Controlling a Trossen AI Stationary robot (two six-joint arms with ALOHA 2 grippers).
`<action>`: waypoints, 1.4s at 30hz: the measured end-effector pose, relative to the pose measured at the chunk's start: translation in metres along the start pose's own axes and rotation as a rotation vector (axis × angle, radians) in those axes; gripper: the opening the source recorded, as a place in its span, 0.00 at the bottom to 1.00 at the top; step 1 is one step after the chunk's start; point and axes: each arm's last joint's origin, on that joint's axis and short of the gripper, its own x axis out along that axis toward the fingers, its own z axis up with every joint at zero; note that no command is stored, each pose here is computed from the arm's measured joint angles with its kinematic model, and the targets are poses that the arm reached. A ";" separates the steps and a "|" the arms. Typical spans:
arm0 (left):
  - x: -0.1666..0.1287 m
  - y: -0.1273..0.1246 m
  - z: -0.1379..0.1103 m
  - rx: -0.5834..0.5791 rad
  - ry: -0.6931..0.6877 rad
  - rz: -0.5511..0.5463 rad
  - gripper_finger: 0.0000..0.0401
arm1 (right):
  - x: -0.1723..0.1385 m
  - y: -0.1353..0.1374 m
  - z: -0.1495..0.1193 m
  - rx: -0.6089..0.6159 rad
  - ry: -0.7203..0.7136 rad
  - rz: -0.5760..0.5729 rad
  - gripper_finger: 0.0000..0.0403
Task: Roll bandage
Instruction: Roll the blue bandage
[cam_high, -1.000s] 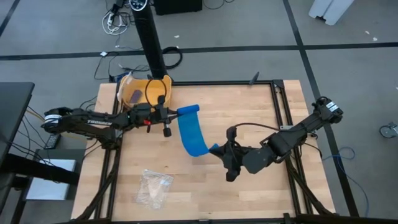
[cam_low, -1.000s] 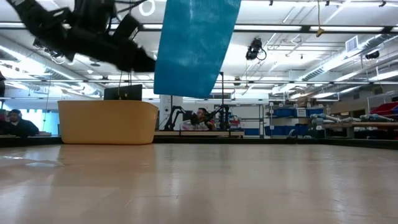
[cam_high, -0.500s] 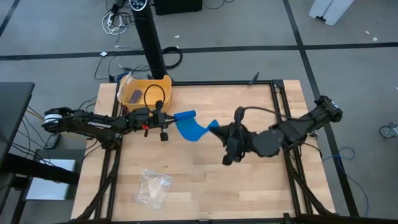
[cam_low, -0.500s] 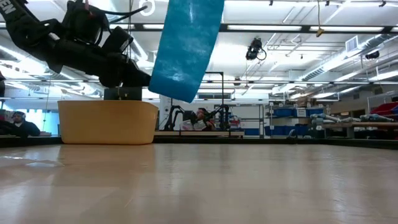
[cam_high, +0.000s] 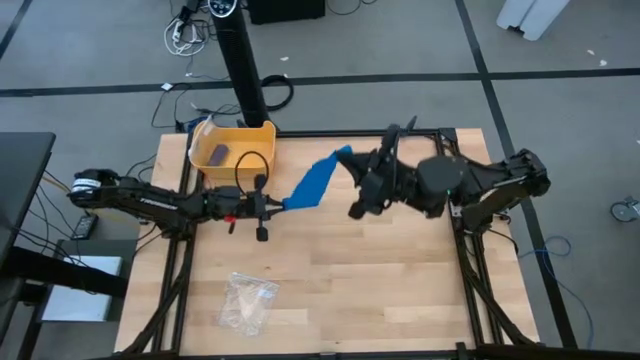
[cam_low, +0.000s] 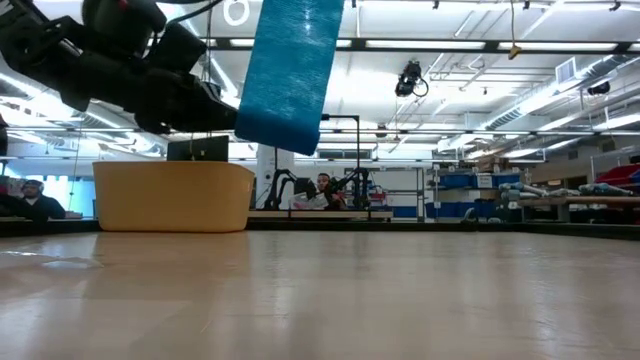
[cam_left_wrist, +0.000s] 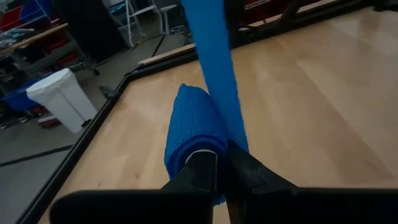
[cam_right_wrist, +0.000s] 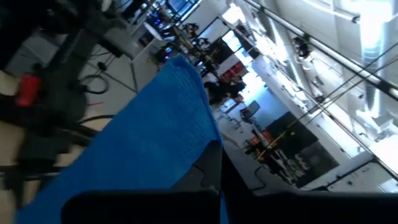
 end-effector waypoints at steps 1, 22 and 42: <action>0.000 -0.003 0.001 0.004 -0.002 -0.005 0.05 | 0.003 -0.004 -0.002 0.001 0.001 -0.009 0.00; -0.024 -0.089 0.102 0.263 0.000 -0.064 0.05 | 0.071 -0.050 -0.079 0.103 0.138 0.047 0.00; -0.059 -0.109 0.160 0.388 0.018 -0.090 0.05 | 0.126 -0.027 -0.212 0.353 0.110 0.217 0.00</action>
